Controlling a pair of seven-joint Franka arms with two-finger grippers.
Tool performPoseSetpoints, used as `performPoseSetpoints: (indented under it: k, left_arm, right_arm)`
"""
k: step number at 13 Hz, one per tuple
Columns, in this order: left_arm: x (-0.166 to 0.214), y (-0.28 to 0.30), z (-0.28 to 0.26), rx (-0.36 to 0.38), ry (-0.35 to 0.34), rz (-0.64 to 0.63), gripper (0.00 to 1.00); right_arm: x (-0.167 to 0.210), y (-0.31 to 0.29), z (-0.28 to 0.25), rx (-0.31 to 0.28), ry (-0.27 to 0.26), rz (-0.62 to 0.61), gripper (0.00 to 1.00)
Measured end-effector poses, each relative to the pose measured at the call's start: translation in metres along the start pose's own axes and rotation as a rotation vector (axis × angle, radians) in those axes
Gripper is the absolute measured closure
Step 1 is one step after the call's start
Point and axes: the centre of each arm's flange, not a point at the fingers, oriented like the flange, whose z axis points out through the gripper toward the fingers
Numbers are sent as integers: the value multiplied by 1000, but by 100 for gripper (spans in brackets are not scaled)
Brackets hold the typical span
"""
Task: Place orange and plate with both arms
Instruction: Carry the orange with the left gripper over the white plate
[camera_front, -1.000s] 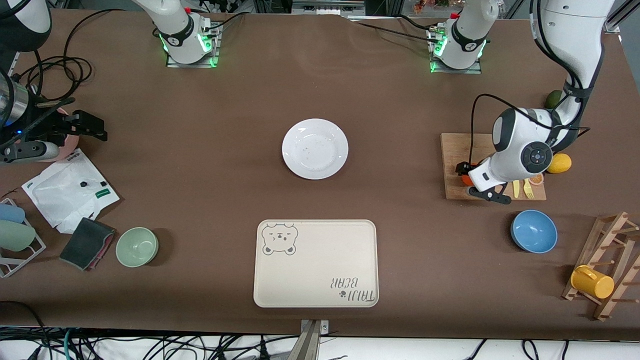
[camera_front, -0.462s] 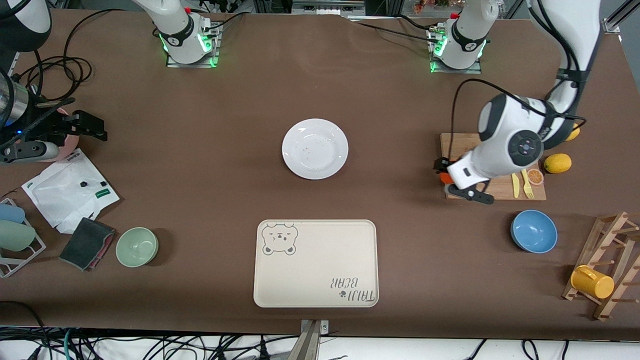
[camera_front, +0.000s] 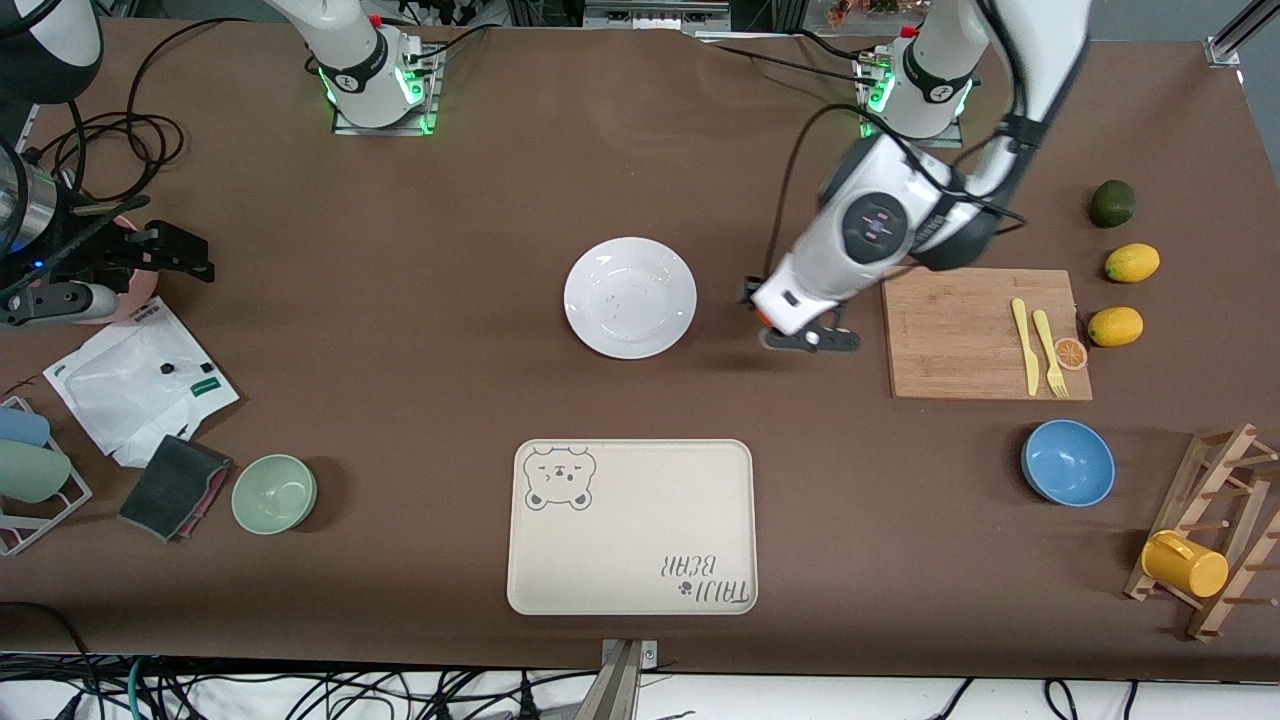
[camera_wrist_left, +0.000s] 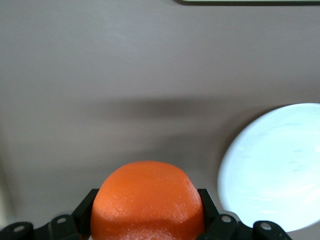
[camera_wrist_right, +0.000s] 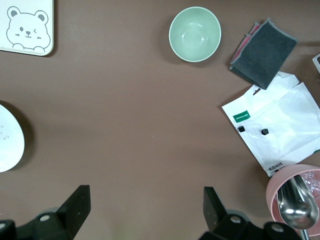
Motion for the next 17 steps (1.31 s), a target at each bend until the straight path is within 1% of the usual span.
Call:
performPoseSetpoints:
  k: [2,3,5,7,8,10,14,15,16,17]
  left_arm:
    - [-21,57,13,-12,-12,-113,18]
    - [-29,82,23,-18,-26,-150,18]
    - [-44,128,59,-16,-66,-210,18]
    - [-48,155,97,-4,-67,-254,18]
    - [-46,161,112,2,-53,-263,18]
    - [-44,168,134,-11,-30,-274,18]
    - [-40,168,162,-20,-28,-288,18]
    - [-38,169,160,-25,-23,-291,11]
    - [-33,169,155,-33,-16,-297,1]
    - [-26,168,147,-45,-5,-305,0]
  right_arm:
    - [0,0,0,0,0,0,0]
    - [0,0,0,0,0,0,0]
    - [0,0,0,0,0,1,0]
    - [0,0,0,0,-1,0,0]
    - [0,0,0,0,-1,1,0]
    - [0,0,0,0,-1,1,0]
    - [0,1,1,0,-2,2,0]
    - [0,1,1,0,-2,2,0]
    - [0,2,1,0,-2,3,0]
    - [0,3,1,0,-2,5,0]
